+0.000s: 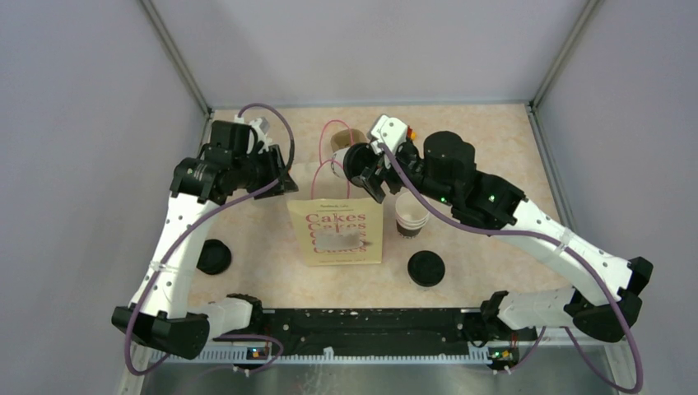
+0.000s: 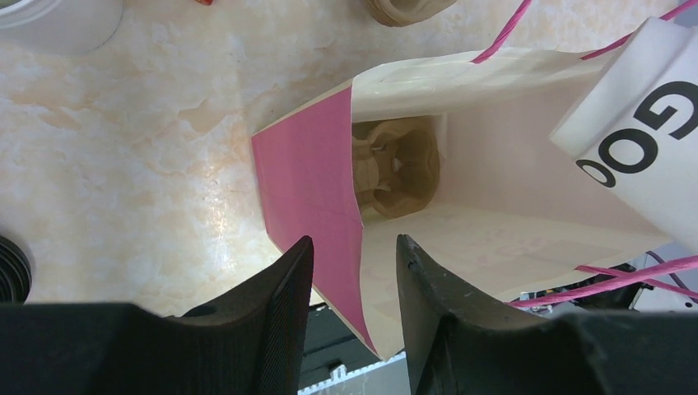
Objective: Pack the takeout coffee
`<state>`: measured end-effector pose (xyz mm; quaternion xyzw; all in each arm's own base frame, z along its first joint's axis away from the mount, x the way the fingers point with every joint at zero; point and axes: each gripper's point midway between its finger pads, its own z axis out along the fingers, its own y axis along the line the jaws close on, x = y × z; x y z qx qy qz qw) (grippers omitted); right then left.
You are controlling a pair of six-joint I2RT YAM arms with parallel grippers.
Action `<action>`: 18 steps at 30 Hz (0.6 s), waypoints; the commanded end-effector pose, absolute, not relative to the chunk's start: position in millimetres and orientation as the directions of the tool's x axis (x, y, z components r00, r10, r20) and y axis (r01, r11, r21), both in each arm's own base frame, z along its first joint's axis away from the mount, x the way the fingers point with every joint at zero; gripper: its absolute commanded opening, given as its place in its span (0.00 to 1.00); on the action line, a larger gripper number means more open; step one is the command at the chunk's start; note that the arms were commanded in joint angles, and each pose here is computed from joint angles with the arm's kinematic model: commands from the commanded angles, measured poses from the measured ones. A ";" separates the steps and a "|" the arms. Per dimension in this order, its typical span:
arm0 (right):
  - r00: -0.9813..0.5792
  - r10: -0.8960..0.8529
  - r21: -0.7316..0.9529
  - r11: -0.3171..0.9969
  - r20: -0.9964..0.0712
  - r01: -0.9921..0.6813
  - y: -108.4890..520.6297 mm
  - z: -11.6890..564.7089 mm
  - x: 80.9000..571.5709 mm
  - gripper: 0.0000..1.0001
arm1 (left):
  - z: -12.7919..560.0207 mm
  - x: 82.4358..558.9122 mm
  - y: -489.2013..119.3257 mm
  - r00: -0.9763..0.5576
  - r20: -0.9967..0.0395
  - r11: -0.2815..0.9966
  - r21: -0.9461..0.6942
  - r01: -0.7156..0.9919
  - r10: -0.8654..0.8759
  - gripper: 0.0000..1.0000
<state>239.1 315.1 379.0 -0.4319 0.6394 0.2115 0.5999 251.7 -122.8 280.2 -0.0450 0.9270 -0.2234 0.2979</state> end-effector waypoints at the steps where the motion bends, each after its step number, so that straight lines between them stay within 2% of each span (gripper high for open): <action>1: 0.154 -0.203 -0.245 0.578 -0.967 -0.779 305.3 420.0 236.7 0.67 | 291.1 254.5 -119.6 -0.779 -0.581 0.894 -0.445 0.061 -0.236 0.47; 9: 0.153 -0.207 -0.247 0.589 -0.966 -0.769 296.6 421.3 234.2 0.67 | 291.5 251.3 -119.3 -0.776 -0.581 0.890 -0.453 0.055 -0.247 0.48; 18: 0.126 -0.261 -0.253 0.538 -0.957 -0.804 311.7 393.0 237.1 0.66 | 295.6 247.1 -122.0 -0.774 -0.577 0.878 -0.475 0.059 -0.261 0.49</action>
